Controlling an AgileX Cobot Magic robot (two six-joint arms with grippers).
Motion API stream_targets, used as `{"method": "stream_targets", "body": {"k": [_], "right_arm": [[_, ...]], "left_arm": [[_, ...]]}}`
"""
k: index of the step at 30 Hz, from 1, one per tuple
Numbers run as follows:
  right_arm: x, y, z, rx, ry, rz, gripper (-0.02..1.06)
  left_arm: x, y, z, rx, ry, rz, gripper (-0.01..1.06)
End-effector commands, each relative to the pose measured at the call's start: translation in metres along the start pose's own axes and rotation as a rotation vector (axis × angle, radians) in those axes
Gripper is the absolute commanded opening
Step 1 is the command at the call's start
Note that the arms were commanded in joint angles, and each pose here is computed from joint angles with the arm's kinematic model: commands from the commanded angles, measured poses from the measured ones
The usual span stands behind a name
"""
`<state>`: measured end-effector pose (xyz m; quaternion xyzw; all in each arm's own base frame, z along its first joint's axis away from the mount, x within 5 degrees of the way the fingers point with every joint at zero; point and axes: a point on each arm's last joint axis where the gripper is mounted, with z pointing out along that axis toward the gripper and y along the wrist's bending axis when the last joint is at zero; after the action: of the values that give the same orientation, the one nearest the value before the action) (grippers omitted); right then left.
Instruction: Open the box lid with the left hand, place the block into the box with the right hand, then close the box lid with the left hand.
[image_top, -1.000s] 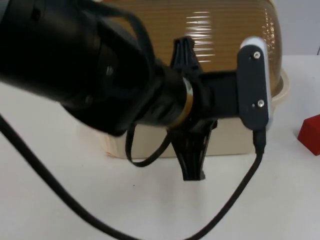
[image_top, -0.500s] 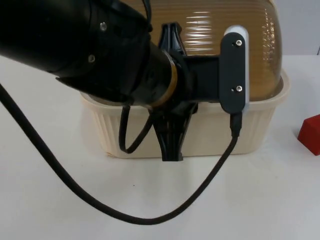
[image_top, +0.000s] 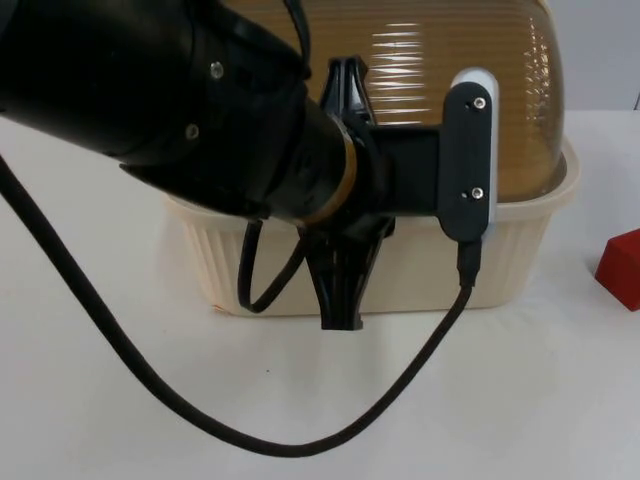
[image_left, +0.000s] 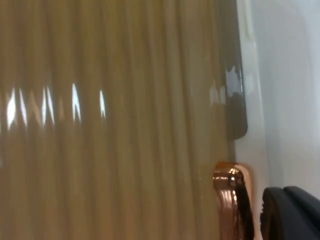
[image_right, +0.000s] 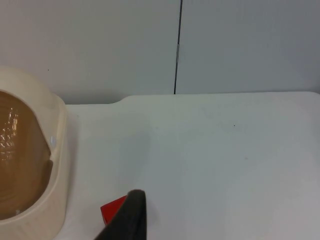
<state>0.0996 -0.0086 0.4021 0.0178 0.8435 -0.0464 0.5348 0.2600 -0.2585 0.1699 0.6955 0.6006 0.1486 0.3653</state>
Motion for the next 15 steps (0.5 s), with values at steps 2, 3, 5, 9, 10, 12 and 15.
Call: {"method": "stream_targets", "body": {"k": [2, 3, 5, 9, 10, 12, 15], "right_arm": [[-0.0022, -0.0008, -0.0012, 0.007, -0.017, -0.005, 1.05], [-0.0022, -0.0008, -0.0012, 0.007, -0.017, -0.005, 1.05], [-0.0022, -0.0008, -0.0012, 0.007, -0.017, -0.005, 1.05], [-0.0022, -0.0008, -0.0012, 0.007, -0.017, -0.008, 1.05], [-0.0022, -0.0008, -0.0012, 0.007, -0.017, -0.008, 1.05], [-0.0022, -0.0008, -0.0012, 0.007, -0.017, -0.008, 1.05], [-0.0022, -0.0008, -0.0012, 0.007, -0.017, -0.008, 1.05]], "left_arm": [[-0.0004, 0.0026, -0.0003, -0.012, 0.003, 0.01, 0.0], [-0.0004, 0.0026, -0.0003, -0.012, 0.003, 0.01, 0.0], [0.0, 0.0028, -0.0003, -0.014, 0.008, 0.01, 0.0], [0.0001, 0.0029, -0.0003, -0.016, 0.009, 0.012, 0.0], [0.0001, 0.0029, -0.0003, -0.016, 0.009, 0.012, 0.0], [0.0007, 0.0029, 0.0001, -0.018, 0.015, 0.014, 0.0], [0.0016, 0.0049, -0.0001, -0.03, 0.032, 0.004, 0.0]]}}
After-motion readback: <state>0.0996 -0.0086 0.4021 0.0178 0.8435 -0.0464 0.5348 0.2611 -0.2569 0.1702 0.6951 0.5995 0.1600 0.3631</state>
